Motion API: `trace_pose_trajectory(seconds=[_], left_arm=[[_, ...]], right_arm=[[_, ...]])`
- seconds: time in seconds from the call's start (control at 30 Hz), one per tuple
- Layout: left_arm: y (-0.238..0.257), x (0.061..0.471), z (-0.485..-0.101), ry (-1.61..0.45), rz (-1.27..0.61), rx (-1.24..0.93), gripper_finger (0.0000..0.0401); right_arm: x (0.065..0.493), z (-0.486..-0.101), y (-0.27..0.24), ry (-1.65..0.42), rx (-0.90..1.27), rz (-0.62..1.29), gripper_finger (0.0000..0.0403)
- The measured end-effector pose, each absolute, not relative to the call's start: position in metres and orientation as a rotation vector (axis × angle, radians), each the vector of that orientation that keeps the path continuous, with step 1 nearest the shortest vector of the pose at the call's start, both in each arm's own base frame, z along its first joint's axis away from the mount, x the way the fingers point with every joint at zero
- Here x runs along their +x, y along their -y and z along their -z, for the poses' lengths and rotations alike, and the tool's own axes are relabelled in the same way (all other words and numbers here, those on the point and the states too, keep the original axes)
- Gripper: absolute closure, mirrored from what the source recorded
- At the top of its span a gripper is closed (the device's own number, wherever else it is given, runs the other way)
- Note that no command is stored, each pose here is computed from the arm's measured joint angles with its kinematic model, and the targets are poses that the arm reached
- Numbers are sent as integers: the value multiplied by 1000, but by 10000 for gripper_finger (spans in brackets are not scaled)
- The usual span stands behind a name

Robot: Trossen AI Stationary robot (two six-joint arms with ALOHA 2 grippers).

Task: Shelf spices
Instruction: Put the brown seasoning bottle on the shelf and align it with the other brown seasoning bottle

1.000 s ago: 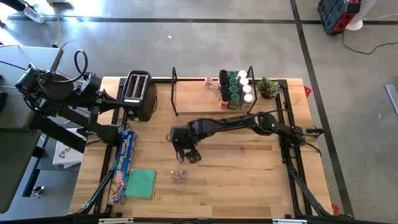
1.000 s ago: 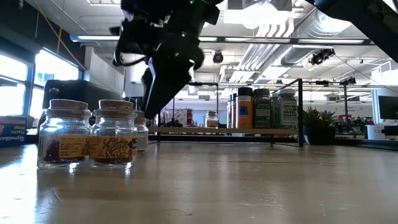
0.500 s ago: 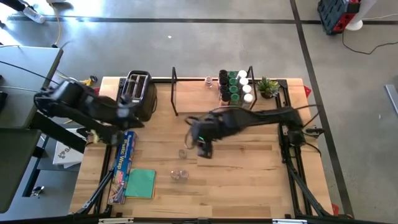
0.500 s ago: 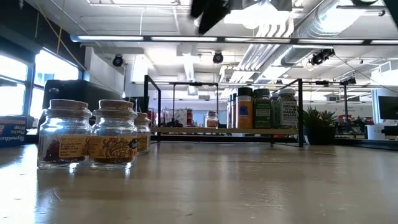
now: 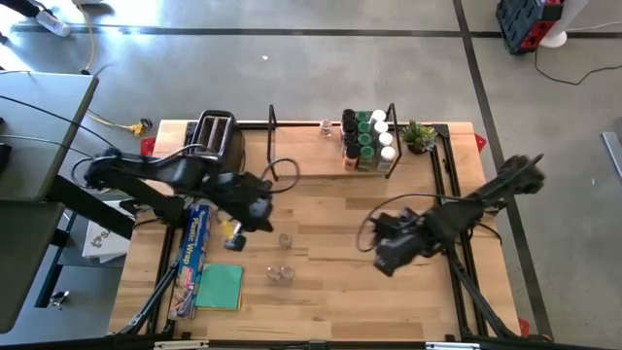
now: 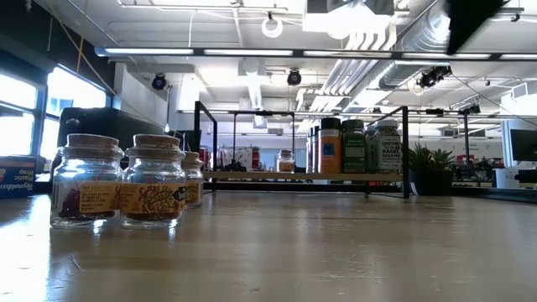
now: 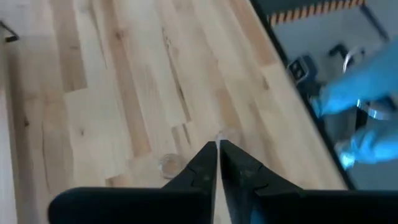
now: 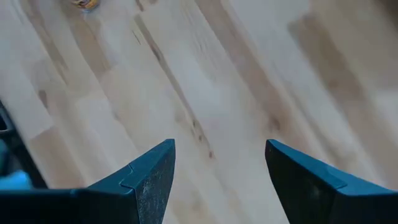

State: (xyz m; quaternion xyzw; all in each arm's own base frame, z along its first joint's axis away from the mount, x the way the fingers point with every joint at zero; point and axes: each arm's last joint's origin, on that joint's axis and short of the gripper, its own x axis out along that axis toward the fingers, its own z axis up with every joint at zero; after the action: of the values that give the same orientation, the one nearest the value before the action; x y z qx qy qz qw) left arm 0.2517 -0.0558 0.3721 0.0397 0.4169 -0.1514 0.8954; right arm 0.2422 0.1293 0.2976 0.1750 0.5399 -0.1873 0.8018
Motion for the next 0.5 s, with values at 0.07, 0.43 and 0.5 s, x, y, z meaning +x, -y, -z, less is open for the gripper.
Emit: trace_pose_trajectory(seconds=[0.07,0.43,0.5], left_arm=[[51,264,-362,-895,368,126,372],[51,326,-274,-1195,596,181,205],[52,335,-253,-1289,558,140,179]], right_arm=[[223,-287,-128,-1131,446,409,162],[173,-255,-109,-1093,518,399,162],[171,-254,-107,-1098,506,396,163]])
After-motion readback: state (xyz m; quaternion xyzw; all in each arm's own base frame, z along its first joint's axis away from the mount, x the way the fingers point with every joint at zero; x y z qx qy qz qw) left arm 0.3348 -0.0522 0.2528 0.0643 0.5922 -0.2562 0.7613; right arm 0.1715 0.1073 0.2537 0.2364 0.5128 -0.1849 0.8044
